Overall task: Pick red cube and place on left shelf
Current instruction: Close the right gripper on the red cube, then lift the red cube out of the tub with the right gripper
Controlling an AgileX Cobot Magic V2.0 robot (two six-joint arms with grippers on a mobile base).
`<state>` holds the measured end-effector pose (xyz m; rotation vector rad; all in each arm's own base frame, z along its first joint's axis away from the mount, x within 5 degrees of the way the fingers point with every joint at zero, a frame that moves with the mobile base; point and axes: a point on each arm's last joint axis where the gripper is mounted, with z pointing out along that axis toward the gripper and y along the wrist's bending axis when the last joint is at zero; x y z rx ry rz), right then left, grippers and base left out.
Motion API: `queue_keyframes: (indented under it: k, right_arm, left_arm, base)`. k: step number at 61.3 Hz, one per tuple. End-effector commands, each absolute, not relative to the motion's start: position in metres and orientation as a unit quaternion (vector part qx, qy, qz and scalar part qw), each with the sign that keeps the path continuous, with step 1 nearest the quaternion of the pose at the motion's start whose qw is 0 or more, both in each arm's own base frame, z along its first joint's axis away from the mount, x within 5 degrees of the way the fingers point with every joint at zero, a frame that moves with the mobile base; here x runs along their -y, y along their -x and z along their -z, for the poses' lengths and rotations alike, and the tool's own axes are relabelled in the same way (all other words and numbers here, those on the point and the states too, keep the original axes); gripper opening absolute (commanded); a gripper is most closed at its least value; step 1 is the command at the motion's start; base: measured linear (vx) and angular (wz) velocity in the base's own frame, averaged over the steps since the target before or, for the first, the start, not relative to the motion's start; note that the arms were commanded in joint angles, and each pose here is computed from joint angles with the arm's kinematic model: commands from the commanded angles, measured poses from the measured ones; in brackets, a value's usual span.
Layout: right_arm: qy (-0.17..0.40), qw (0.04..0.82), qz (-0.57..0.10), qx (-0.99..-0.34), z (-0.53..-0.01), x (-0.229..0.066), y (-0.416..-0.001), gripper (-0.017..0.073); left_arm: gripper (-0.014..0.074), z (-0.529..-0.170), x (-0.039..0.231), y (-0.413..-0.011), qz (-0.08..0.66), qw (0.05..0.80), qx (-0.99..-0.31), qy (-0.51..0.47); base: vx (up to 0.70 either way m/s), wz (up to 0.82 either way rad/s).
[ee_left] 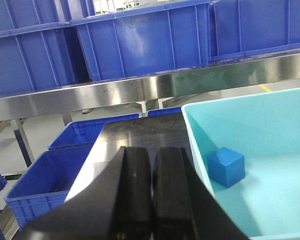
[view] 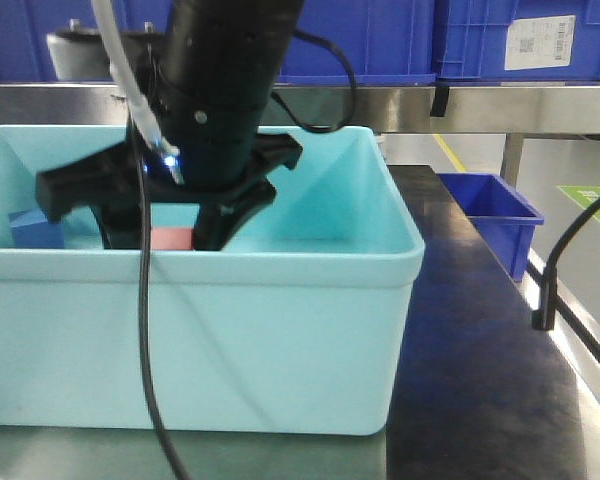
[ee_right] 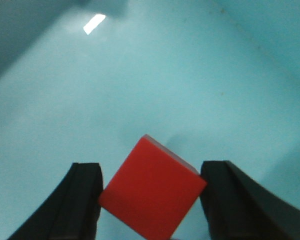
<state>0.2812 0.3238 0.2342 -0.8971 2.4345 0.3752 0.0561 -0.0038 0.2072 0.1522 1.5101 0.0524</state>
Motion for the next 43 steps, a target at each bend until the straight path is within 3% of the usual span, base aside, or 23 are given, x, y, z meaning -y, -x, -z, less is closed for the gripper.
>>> queue_keyframes:
  k: [1, 23, 43]
  right_arm:
    - [0.325, 0.357, -0.183, -0.857, -0.296, -0.321, -0.278, 0.0087]
    - [0.338, 0.48, -0.187, -0.788, -0.366, -0.288, -0.259, 0.0087]
    - [0.299, 0.553, -0.196, -0.752, -0.384, -0.228, -0.242, 0.0087]
  left_arm:
    - [0.0106, -0.207, 0.004, -0.057, -0.023, 0.746, -0.663, -0.065]
    - [0.0106, -0.207, 0.004, -0.057, -0.023, 0.746, -0.663, -0.065]
    - [0.0106, -0.207, 0.004, -0.057, -0.023, 0.746, -0.663, -0.065]
  base:
    - [0.0, 0.0]
    - [0.0, 0.0]
    - [0.0, 0.0]
